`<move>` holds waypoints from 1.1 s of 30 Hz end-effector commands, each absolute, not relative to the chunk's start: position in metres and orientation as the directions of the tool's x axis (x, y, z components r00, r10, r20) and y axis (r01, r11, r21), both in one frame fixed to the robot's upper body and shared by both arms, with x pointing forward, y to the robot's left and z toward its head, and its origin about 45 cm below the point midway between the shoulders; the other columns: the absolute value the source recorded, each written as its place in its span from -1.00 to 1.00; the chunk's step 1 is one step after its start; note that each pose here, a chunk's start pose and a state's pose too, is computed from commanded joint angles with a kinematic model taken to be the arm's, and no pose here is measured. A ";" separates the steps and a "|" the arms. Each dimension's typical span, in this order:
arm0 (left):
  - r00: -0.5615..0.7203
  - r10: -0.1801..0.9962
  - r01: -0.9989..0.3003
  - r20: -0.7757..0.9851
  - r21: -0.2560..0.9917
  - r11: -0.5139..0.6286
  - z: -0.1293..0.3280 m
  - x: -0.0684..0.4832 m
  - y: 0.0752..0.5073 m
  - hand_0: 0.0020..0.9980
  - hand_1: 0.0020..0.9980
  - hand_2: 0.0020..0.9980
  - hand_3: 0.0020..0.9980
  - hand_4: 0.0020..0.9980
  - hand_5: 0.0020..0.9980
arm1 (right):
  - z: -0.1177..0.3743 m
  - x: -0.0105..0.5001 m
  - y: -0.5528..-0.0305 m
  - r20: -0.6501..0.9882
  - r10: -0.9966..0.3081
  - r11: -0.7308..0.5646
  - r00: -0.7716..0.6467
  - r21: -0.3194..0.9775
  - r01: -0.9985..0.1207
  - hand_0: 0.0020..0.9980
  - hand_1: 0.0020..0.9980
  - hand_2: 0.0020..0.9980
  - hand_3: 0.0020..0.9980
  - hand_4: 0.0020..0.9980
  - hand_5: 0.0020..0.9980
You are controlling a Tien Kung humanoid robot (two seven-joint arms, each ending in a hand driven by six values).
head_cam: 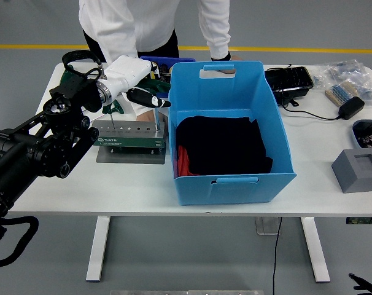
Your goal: Lift tool from toolbox,place it in box,lift tool from toolbox,place it in box
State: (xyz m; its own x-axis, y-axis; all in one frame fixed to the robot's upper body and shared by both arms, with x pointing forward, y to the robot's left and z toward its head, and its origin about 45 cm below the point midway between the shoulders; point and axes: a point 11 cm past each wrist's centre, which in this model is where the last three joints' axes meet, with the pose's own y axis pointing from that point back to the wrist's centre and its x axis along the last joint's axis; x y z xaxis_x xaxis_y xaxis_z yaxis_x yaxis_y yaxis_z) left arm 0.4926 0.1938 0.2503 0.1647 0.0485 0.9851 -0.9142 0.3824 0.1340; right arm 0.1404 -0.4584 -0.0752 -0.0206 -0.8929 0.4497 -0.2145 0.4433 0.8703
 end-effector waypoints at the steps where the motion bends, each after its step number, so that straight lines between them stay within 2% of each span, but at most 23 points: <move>1: 0.170 0.048 -0.916 0.984 0.140 0.377 0.249 0.493 0.194 -0.04 -0.16 -0.22 -0.09 1.00 0.62 | -0.075 0.140 -0.458 0.450 -0.893 0.443 -0.019 0.871 -0.213 0.25 0.20 0.32 0.10 0.58 0.31; 2: 0.174 0.047 -0.916 0.984 0.144 0.374 0.247 0.493 0.195 -0.04 -0.16 -0.22 -0.09 1.00 0.62 | -0.076 0.139 -0.458 0.450 -0.893 0.443 -0.018 0.871 -0.212 0.25 0.20 0.32 0.10 0.58 0.31; 3: 0.177 0.046 -0.916 0.983 0.148 0.372 0.246 0.493 0.195 -0.24 -0.39 -0.39 -0.22 1.00 0.64 | -0.076 0.139 -0.458 0.450 -0.893 0.443 -0.017 0.871 -0.211 0.25 0.20 0.32 0.10 0.58 0.31; 8: 0.196 0.036 -0.914 0.980 0.170 0.369 0.238 0.491 0.194 -0.24 -0.39 -0.39 -0.22 1.00 0.64 | -0.076 0.137 -0.458 0.451 -0.893 0.443 -0.010 0.872 -0.207 0.25 0.20 0.32 0.10 0.58 0.31; 9: 0.198 0.033 -0.913 0.980 0.172 0.369 0.238 0.491 0.194 -0.43 -0.56 -0.52 -0.33 1.00 0.68 | -0.076 0.137 -0.458 0.451 -0.892 0.443 -0.007 0.873 -0.206 0.25 0.20 0.32 0.10 0.58 0.31; 14: 0.200 0.021 -0.912 0.980 0.178 0.370 0.237 0.492 0.190 -0.43 -0.56 -0.52 -0.33 1.00 0.68 | -0.076 0.136 -0.459 0.451 -0.892 0.443 -0.006 0.873 -0.205 0.25 0.20 0.32 0.10 0.58 0.31; 15: 0.199 0.018 -0.912 0.980 0.178 0.370 0.238 0.492 0.190 -0.54 -0.70 -0.65 -0.47 1.00 0.69 | -0.076 0.136 -0.459 0.452 -0.892 0.443 -0.006 0.873 -0.205 0.25 0.20 0.32 0.10 0.58 0.31; 20: 0.197 -0.002 -0.910 0.980 0.184 0.371 0.239 0.494 0.187 -0.54 -0.70 -0.65 -0.47 1.00 0.69 | -0.076 0.137 -0.458 0.452 -0.892 0.444 -0.006 0.873 -0.205 0.25 0.20 0.32 0.10 0.58 0.31; 21: 0.197 -0.005 -0.910 0.980 0.185 0.370 0.239 0.494 0.187 -0.61 -0.79 -0.72 -0.57 1.00 0.69 | -0.076 0.137 -0.458 0.452 -0.892 0.444 -0.006 0.873 -0.205 0.25 0.20 0.32 0.10 0.58 0.31; 25: 0.197 -0.011 -0.912 0.980 0.187 0.365 0.241 0.496 0.187 -0.61 -0.79 -0.72 -0.57 1.00 0.69 | -0.076 0.138 -0.458 0.452 -0.892 0.444 -0.008 0.872 -0.208 0.25 0.20 0.32 0.10 0.58 0.31; 26: 0.197 -0.009 -0.912 0.980 0.187 0.365 0.242 0.496 0.186 -0.61 -0.79 -0.72 -0.57 1.00 0.69 | -0.076 0.138 -0.458 0.452 -0.892 0.444 -0.008 0.872 -0.209 0.25 0.20 0.32 0.10 0.58 0.31; 27: 0.198 -0.006 -0.912 0.980 0.187 0.365 0.242 0.496 0.186 -0.64 -0.85 -0.79 -0.66 1.00 0.69 | -0.076 0.139 -0.458 0.452 -0.892 0.444 -0.009 0.871 -0.209 0.25 0.21 0.32 0.10 0.58 0.31; 32: 0.212 0.048 -0.913 0.976 0.180 0.366 0.241 0.496 0.186 -0.64 -0.85 -0.79 -0.66 1.00 0.69 | -0.075 0.140 -0.458 0.452 -0.892 0.444 -0.013 0.871 -0.211 0.25 0.21 0.32 0.10 0.58 0.31; 33: 0.213 0.056 -0.914 0.975 0.179 0.365 0.241 0.496 0.186 -0.68 -0.93 -0.86 -0.73 1.00 0.71 | -0.075 0.140 -0.458 0.451 -0.892 0.444 -0.014 0.871 -0.212 0.25 0.21 0.32 0.10 0.58 0.31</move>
State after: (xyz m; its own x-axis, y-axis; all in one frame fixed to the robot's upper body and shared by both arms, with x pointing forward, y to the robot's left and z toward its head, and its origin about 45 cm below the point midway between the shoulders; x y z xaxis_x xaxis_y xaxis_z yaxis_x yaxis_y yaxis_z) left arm 0.4958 0.1864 0.2407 0.2133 0.0564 0.9753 -0.9135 0.3655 0.1787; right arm 0.1398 -0.4585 -0.0753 -0.0138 -0.8922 0.4514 -0.2116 0.4439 0.8707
